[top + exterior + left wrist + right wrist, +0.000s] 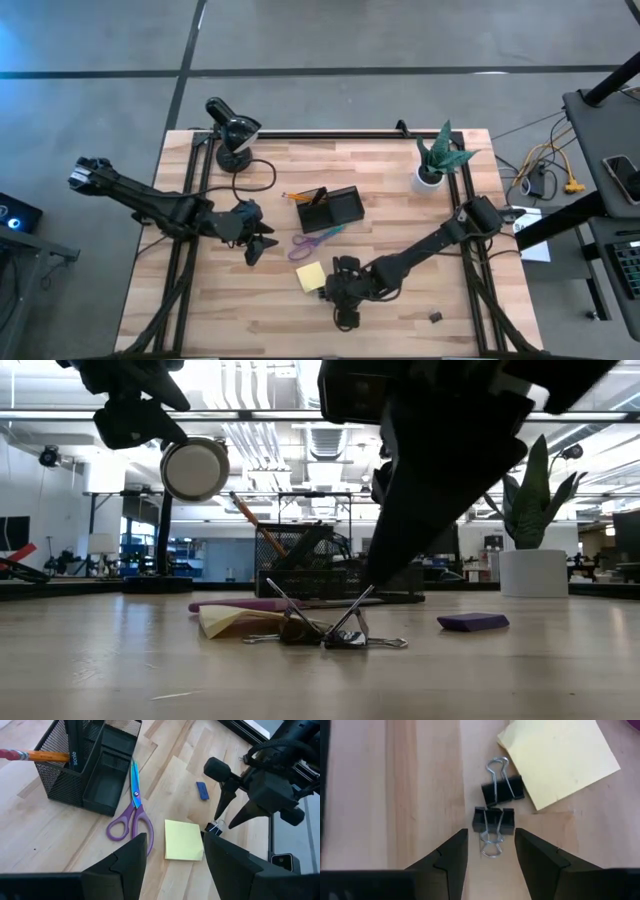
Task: Pick and place office supplies into organizer
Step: Put the middle black binder clip into the black desk organizer
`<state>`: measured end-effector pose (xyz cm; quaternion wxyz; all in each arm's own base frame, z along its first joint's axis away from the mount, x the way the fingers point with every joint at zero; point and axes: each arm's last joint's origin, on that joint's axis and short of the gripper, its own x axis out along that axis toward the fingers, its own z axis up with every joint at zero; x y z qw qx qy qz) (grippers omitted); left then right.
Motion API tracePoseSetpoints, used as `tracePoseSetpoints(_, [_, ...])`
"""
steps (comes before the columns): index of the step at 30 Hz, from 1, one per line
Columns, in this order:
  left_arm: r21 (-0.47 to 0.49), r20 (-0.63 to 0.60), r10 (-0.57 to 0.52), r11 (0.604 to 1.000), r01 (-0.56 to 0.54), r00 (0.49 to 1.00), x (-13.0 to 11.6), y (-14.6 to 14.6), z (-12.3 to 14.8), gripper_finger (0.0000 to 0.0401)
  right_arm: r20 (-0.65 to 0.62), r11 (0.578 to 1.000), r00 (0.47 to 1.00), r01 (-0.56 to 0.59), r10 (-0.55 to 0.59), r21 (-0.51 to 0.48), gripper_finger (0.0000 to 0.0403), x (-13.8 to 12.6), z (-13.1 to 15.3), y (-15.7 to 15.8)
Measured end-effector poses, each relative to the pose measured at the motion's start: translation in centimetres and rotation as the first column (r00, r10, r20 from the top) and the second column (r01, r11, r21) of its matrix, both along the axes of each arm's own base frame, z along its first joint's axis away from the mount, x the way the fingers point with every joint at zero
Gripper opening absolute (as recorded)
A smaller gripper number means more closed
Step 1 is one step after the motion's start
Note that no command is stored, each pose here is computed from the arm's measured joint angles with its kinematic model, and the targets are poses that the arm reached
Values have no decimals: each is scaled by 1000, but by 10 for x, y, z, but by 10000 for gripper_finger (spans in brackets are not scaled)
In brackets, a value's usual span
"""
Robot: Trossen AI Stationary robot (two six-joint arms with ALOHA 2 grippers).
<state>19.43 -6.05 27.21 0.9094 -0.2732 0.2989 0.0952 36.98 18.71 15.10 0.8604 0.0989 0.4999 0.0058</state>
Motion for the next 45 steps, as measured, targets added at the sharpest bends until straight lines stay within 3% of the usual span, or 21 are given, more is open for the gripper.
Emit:
tracePoseSetpoints(31, [2, -4, 1, 1000, -1, 1000, 0, 0, 0, 180, 15, 999, 999, 41, -41, 3, 143, -3, -11, -3])
tracePoseSetpoints(45, [3, -7, 1, 1000, -1, 1000, 0, 0, -1, 180, 14, 998, 998, 60, -60, 10, 99, -2, -11, -4])
